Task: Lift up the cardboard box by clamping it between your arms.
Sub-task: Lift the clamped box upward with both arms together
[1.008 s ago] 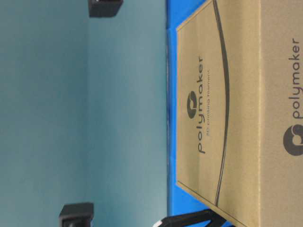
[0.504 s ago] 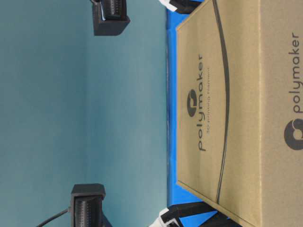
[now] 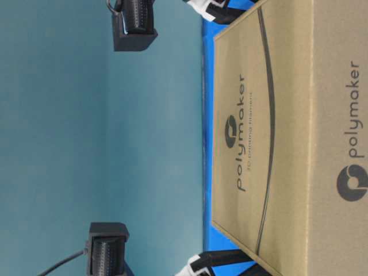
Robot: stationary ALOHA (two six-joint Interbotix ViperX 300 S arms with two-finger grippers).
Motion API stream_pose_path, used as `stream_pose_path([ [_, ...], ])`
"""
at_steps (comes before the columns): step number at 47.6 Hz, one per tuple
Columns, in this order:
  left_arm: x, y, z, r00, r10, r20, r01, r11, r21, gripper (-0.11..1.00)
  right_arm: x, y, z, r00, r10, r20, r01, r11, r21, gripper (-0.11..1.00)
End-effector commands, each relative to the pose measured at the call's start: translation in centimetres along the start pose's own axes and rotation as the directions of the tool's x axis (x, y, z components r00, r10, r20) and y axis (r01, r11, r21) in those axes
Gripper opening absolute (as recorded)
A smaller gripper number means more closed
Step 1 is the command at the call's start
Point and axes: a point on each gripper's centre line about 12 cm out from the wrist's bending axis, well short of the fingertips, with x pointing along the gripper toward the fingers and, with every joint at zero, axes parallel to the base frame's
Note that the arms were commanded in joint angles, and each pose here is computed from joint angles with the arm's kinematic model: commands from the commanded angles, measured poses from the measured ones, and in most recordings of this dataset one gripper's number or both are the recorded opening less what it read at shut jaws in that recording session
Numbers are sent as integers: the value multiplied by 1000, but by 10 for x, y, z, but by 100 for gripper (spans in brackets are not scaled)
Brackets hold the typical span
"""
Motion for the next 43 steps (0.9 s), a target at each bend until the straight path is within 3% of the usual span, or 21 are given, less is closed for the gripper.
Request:
stream_pose_path([
  [1, -7, 5, 26, 998, 9, 67, -9, 1000, -8, 89, -3, 3, 20, 999, 6, 54, -6, 1000, 13, 100],
  [22, -31, -4, 51, 997, -5, 71, 5, 1000, 2, 89, -41, 3, 52, 1000, 8, 23, -9, 1000, 9, 100],
  [43, -116, -3, 105, 995, -2, 95, 2, 1000, -2, 89, -128, 2, 97, 1000, 16, -1, -16, 1000, 15, 100],
])
